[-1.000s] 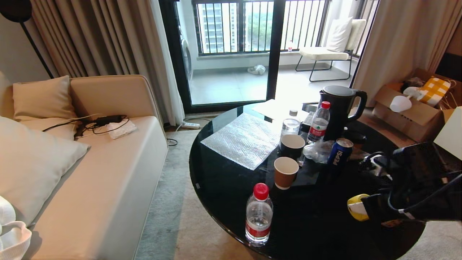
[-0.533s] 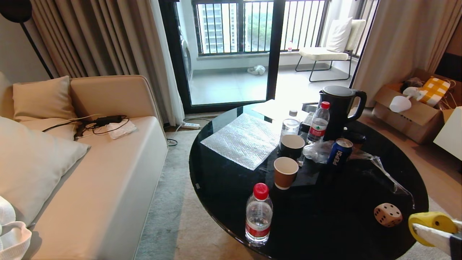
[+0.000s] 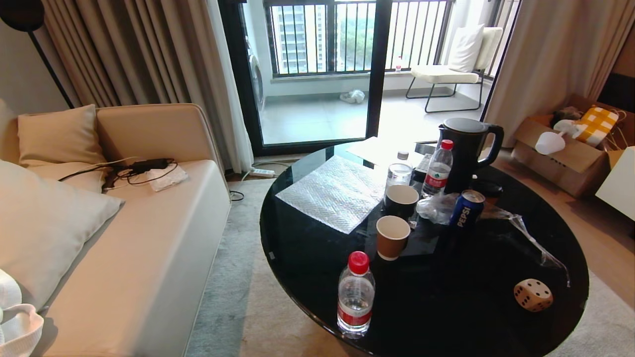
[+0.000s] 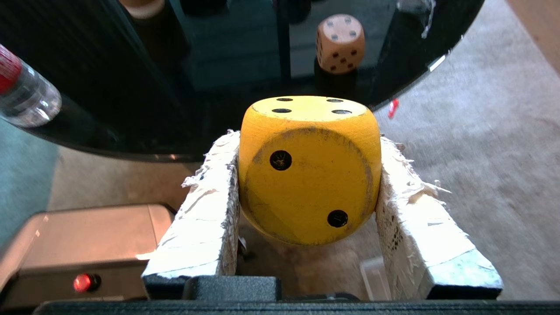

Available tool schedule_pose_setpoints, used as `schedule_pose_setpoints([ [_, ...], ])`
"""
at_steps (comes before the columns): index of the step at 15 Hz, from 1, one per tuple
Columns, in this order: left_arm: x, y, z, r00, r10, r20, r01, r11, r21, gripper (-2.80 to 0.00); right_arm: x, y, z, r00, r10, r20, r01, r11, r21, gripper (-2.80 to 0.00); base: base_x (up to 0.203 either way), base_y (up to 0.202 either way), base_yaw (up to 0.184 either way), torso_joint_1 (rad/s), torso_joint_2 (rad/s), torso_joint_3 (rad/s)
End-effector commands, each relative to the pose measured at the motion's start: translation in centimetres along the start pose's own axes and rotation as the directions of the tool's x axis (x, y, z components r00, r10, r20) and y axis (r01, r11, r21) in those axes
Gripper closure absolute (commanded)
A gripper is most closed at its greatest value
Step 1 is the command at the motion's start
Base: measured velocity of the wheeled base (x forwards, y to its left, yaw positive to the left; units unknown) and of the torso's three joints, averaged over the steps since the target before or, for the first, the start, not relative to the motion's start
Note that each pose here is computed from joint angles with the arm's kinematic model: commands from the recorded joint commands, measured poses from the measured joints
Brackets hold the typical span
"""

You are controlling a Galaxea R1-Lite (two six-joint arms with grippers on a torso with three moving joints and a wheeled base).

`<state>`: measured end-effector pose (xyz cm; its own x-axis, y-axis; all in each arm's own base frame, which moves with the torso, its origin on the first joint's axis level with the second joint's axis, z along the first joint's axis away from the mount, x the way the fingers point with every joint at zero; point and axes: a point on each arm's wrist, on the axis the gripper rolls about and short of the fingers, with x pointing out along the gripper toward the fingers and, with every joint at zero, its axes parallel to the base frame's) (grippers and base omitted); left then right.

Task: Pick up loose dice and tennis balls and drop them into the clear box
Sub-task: Put the toys in the box

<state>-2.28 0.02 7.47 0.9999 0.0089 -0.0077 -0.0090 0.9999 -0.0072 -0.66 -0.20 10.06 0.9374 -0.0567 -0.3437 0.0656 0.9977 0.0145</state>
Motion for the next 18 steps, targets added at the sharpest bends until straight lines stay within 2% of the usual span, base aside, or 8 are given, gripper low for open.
schedule_pose_setpoints([
  [1,0.0,0.0,0.0,1.000,0.000,-0.001,0.000,1.000,0.000,0.00,-0.4,0.0,-0.9,0.999,-0.018,0.051,0.017,1.000,0.019,0.00,0.000,0.000,0.000,0.000,0.00,0.000],
  [4,0.0,0.0,0.0,1.000,0.000,0.000,0.000,1.000,0.000,0.00,-0.4,0.1,-1.3,0.997,-0.011,0.076,0.012,1.000,-0.015,0.00,0.000,0.000,0.000,0.000,0.00,0.000],
  [9,0.0,0.0,0.0,1.000,0.000,-0.002,0.000,1.000,0.000,0.00,-1.3,0.0,-2.9,0.970,0.052,0.235,-0.036,0.997,-0.072,0.00,0.000,0.000,0.000,0.000,0.00,0.000],
  [18,0.0,0.0,0.0,1.000,0.000,0.000,0.000,1.000,0.000,0.00,-1.3,0.0,-3.1,0.970,0.062,0.235,-0.044,0.996,-0.080,0.00,0.000,0.000,0.000,0.000,0.00,0.000],
])
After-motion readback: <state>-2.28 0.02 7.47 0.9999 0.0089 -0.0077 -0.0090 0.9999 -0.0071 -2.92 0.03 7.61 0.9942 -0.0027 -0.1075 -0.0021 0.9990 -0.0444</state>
